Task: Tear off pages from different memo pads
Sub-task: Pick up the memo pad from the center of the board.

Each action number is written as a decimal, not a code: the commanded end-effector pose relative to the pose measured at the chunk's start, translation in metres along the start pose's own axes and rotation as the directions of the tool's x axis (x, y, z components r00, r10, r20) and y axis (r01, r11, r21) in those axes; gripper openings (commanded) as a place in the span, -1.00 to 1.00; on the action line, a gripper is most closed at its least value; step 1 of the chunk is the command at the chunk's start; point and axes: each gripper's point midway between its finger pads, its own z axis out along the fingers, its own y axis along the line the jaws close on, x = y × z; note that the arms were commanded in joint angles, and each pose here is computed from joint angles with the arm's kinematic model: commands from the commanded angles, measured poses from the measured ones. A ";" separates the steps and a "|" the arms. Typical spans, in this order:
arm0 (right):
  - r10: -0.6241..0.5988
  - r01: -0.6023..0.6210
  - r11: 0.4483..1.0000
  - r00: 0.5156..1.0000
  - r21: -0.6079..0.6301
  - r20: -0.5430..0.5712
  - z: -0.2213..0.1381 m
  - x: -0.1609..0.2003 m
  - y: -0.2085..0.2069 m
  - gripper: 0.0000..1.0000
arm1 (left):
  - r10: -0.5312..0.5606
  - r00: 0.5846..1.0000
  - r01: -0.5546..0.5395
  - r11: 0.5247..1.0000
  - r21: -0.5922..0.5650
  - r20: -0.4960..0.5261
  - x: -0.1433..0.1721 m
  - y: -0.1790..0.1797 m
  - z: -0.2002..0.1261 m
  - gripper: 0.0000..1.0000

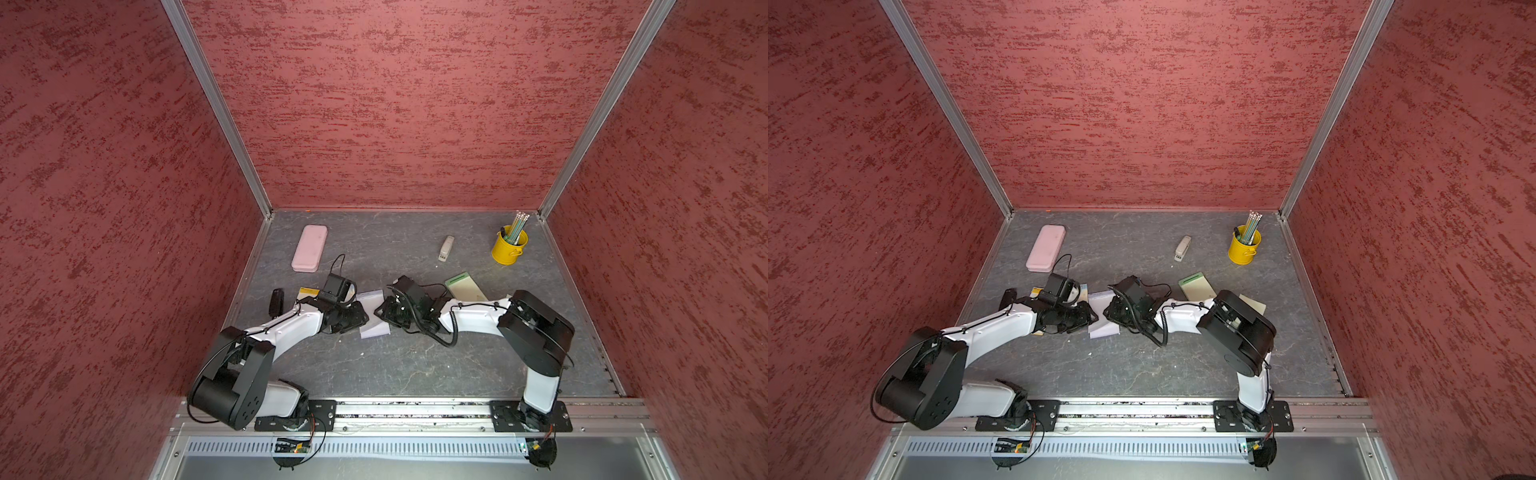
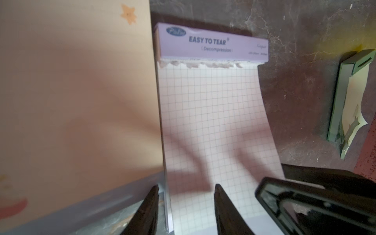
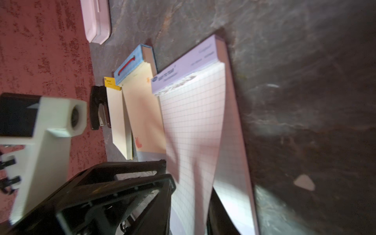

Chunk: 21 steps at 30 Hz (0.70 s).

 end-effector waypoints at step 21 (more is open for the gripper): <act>0.011 -0.002 0.995 0.996 -0.099 0.091 -0.036 -0.041 -0.009 -1.00 | -0.005 0.999 -0.008 0.970 0.244 0.051 -0.015 -0.039 -0.037 0.03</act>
